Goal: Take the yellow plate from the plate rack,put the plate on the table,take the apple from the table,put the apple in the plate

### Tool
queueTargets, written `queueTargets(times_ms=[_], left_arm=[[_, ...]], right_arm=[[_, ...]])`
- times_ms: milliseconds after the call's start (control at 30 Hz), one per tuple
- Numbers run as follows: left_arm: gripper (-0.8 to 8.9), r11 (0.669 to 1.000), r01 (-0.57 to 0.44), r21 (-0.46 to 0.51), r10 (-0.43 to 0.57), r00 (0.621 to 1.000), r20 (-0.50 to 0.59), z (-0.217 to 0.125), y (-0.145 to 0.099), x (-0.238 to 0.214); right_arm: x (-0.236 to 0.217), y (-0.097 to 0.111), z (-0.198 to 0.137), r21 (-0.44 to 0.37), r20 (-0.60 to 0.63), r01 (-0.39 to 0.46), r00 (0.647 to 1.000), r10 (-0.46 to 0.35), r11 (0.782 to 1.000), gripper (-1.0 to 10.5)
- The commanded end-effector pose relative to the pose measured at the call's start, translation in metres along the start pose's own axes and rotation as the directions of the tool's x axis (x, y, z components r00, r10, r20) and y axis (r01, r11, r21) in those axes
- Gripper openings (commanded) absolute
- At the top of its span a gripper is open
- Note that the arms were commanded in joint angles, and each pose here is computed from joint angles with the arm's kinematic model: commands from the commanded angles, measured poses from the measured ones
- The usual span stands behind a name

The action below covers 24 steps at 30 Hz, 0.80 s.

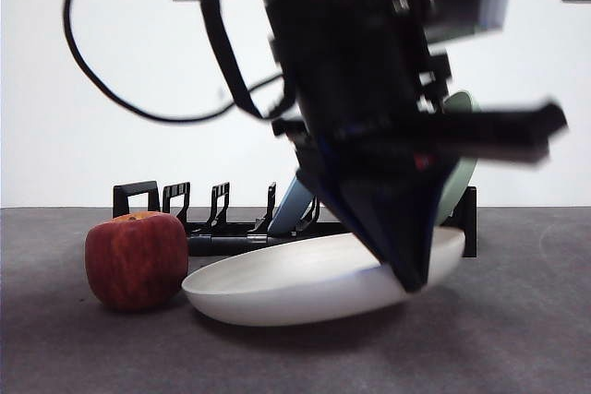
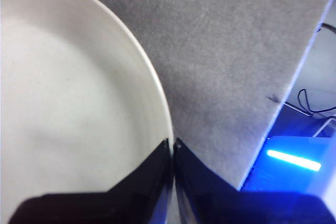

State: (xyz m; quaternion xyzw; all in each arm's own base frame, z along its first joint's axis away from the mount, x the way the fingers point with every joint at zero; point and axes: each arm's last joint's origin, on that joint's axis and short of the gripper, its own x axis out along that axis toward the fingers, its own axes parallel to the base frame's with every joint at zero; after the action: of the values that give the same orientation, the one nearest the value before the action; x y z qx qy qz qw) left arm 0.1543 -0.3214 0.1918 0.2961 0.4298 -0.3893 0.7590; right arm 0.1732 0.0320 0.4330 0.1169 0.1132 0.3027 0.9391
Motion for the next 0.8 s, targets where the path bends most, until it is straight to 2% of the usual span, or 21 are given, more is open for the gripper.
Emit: queueTargets(times_ms=[33, 100, 133, 200, 267, 433, 567, 667, 800], left_arm=[[-0.07, 1.000, 0.003, 0.006, -0.003, 1.000, 0.013, 0.001, -0.003, 0.007], [0.14, 1.000, 0.007, 0.005, -0.007, 0.999, 0.031, 0.002, -0.003, 0.006], [0.55, 1.000, 0.008, 0.006, -0.008, 0.999, 0.038, 0.003, -0.004, 0.006], [2.39, 1.000, 0.009, 0.003, -0.009, 0.999, 0.050, 0.004, -0.004, 0.006], [3.49, 1.000, 0.005, -0.001, -0.005, 0.998, 0.056, 0.005, -0.003, 0.006], [3.46, 1.000, 0.005, -0.017, -0.004, 0.996, 0.085, 0.007, -0.001, -0.001], [3.46, 0.999, -0.021, -0.038, 0.027, 0.986, 0.165, 0.013, 0.005, -0.027], [3.46, 0.994, -0.076, -0.081, 0.094, 0.965, 0.245, 0.015, 0.017, -0.056], [3.45, 0.976, -0.133, -0.173, 0.187, 0.919, 0.348, 0.014, 0.043, -0.100]], right_arm=[[0.000, 0.000, 0.001, -0.013, 0.006, -0.002, 1.000, 0.002, 1.000, 2.5], [0.001, 0.000, 0.001, -0.012, 0.004, -0.002, 1.000, 0.002, 1.000, 2.5], [0.002, -0.001, 0.001, -0.011, 0.003, -0.002, 1.000, 0.002, 1.000, 2.5], [0.003, -0.002, 0.001, -0.009, -0.002, -0.002, 1.000, 0.002, 1.000, 2.5], [0.005, -0.003, 0.000, -0.006, -0.007, -0.001, 1.000, 0.001, 1.000, 2.5], [0.012, -0.006, 0.001, 0.003, -0.022, -0.003, 1.000, 0.004, 1.000, 2.5], [0.016, -0.006, 0.003, -0.016, -0.029, -0.014, 0.999, 0.013, 1.000, 2.5], [0.021, -0.002, 0.006, -0.029, -0.035, -0.038, 0.999, 0.037, 0.999, 2.5], [0.031, 0.007, 0.009, -0.054, -0.049, -0.090, 0.995, 0.088, 0.994, 2.5]])
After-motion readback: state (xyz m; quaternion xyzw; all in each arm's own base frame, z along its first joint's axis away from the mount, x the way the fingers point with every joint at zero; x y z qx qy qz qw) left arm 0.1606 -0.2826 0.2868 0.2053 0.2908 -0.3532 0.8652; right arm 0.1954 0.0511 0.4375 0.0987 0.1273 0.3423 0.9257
